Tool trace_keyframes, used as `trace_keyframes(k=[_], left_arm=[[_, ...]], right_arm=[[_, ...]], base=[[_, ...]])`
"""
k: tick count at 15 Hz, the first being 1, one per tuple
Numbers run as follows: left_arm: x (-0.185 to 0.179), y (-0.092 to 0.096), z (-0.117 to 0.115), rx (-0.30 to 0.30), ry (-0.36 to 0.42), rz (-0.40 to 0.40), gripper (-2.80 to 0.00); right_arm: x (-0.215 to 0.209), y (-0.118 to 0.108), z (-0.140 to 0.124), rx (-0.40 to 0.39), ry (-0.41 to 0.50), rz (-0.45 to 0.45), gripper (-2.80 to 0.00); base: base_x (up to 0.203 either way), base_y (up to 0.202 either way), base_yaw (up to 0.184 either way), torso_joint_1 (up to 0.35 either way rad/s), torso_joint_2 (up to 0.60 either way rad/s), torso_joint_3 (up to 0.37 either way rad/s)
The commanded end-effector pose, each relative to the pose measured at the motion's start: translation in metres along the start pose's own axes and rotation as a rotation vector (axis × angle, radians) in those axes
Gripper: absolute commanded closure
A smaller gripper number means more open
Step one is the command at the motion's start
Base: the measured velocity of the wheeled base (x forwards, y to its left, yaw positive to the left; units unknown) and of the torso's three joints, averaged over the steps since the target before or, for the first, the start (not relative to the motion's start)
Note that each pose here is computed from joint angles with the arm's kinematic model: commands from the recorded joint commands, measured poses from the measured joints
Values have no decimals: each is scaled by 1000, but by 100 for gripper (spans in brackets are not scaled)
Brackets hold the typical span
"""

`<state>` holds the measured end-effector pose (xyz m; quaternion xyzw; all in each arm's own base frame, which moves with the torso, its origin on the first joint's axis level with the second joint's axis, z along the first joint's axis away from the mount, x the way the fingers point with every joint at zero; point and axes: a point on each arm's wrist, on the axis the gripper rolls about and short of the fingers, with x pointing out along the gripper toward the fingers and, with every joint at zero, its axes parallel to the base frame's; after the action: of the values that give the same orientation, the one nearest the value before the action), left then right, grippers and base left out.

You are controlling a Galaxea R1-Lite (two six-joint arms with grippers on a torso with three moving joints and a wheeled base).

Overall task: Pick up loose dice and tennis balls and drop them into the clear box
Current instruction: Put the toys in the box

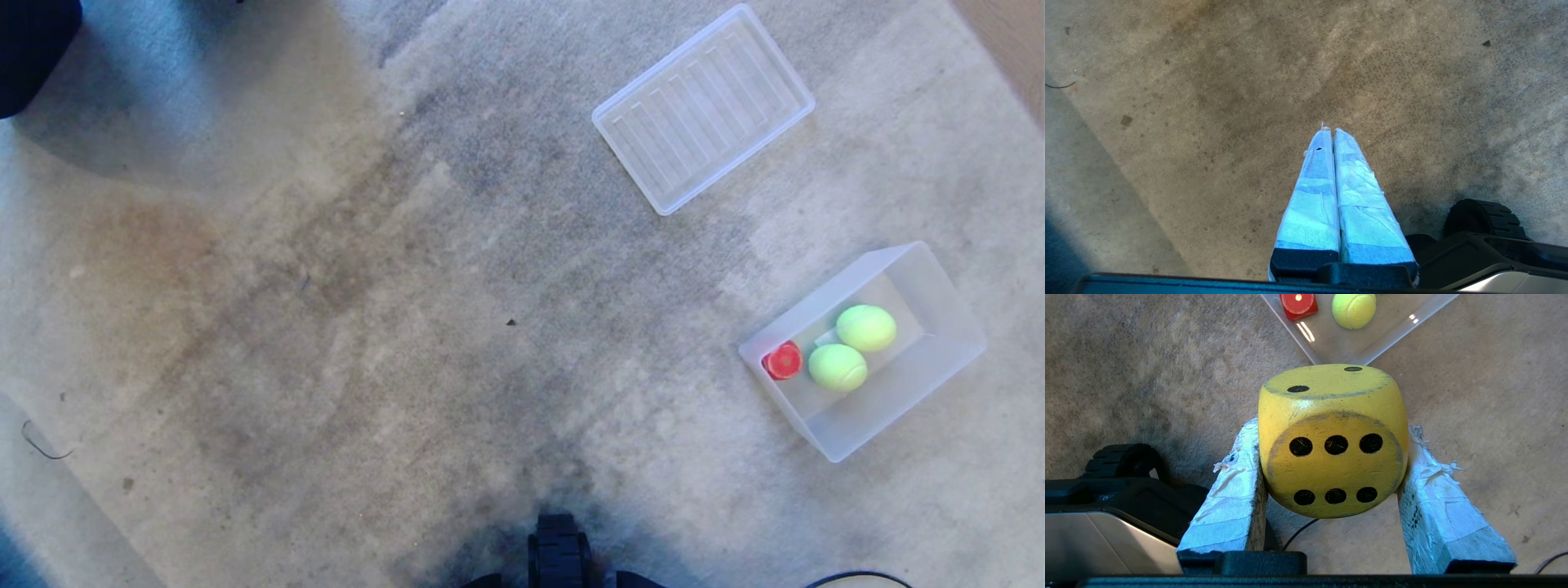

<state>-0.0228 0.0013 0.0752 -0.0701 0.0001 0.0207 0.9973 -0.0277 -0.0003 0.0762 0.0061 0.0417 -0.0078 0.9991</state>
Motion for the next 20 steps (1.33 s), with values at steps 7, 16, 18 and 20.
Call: trace_keyframes(k=[7, 16, 18, 20], left_arm=[[0, 0, 0, -5, 0, 2, 0], [0, 0, 0, -5, 0, 2, 0], [0, 0, 0, -5, 0, 2, 0], [0, 0, 0, -5, 0, 2, 0]], right_arm=[[0, 0, 0, -5, 1, -3, 0], [76, -1, 77, 95, 300, -103, 0], [122, -7, 84, 122, 351, -176, 0], [174, -14, 81, 156, 358, -258, 0]], base=[[0, 0, 0, 0, 0, 0], [0, 0, 0, 0, 0, 0], [0, 0, 0, 0, 0, 0], [0, 0, 0, 0, 0, 0]])
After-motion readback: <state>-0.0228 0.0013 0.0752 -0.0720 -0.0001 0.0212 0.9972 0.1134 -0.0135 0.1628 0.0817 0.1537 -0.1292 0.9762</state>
